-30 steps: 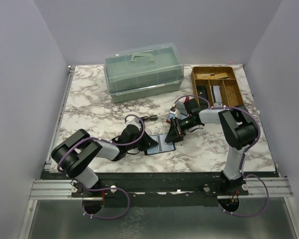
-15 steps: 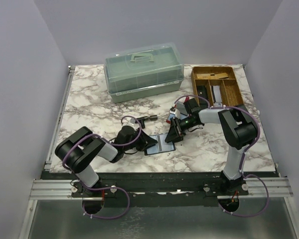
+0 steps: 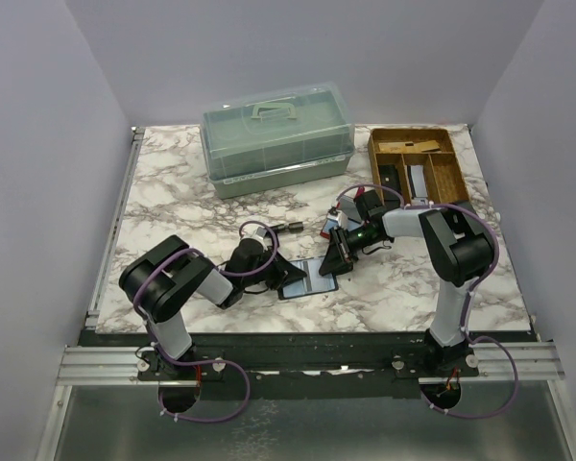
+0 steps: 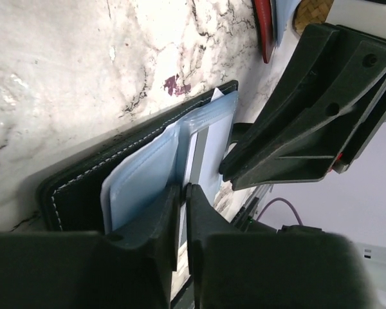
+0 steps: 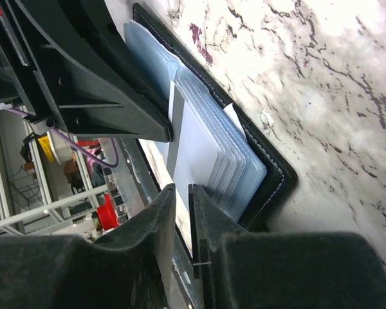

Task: Take the credit cards out of the card holder
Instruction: Remove the credit card from the card holder.

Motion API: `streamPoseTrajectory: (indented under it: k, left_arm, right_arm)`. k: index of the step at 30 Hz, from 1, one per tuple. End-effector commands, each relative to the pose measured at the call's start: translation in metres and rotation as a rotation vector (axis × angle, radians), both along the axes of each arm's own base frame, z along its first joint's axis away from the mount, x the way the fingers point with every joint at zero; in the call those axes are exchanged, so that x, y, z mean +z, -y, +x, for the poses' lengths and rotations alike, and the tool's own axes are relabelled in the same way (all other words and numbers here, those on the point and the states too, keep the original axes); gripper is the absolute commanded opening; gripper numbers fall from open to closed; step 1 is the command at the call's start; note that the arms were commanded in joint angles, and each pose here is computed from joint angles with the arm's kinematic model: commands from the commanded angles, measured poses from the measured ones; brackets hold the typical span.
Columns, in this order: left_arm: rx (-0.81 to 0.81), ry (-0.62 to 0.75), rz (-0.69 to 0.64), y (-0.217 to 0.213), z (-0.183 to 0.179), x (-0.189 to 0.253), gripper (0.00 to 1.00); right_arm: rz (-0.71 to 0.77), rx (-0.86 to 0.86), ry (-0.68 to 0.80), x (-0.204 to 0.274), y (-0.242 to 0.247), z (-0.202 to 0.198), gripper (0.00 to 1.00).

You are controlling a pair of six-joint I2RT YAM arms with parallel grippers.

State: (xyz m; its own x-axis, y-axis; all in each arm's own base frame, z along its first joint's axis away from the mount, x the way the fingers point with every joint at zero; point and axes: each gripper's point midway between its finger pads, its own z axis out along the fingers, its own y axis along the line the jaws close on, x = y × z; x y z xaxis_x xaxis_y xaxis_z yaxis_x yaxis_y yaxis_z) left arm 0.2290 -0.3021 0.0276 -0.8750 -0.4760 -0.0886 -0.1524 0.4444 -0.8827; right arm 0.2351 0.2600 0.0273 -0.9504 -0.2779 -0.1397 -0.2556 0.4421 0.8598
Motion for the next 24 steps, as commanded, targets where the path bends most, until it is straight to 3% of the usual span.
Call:
streamPoseTrajectory:
  k: [1, 4, 9, 14, 24]
  left_arm:
    - [-0.029, -0.008, 0.004, 0.005, -0.002, -0.003, 0.1]
    - [-0.037, -0.002, 0.0, 0.006, -0.002, -0.001, 0.0]
    - [-0.03, 0.034, 0.013, 0.0, -0.001, 0.001, 0.0]
    - [-0.012, 0.046, 0.065, -0.019, -0.009, -0.006, 0.0]
    - [-0.01, 0.044, 0.101, -0.035, -0.019, -0.016, 0.0]
  right_arm:
    - [-0.174, -0.016, 0.022, -0.046, 0.019, 0.002, 0.22]
    - [-0.168, -0.012, 0.018, -0.045, 0.018, 0.001, 0.22]
    - [-0.166, -0.007, 0.049, -0.04, 0.018, 0.006, 0.24]
    - [-0.193, -0.005, 0.062, -0.045, 0.021, 0.007, 0.35]
    - [-0.224, 0.003, 0.044, -0.055, 0.025, 0.004, 0.35]
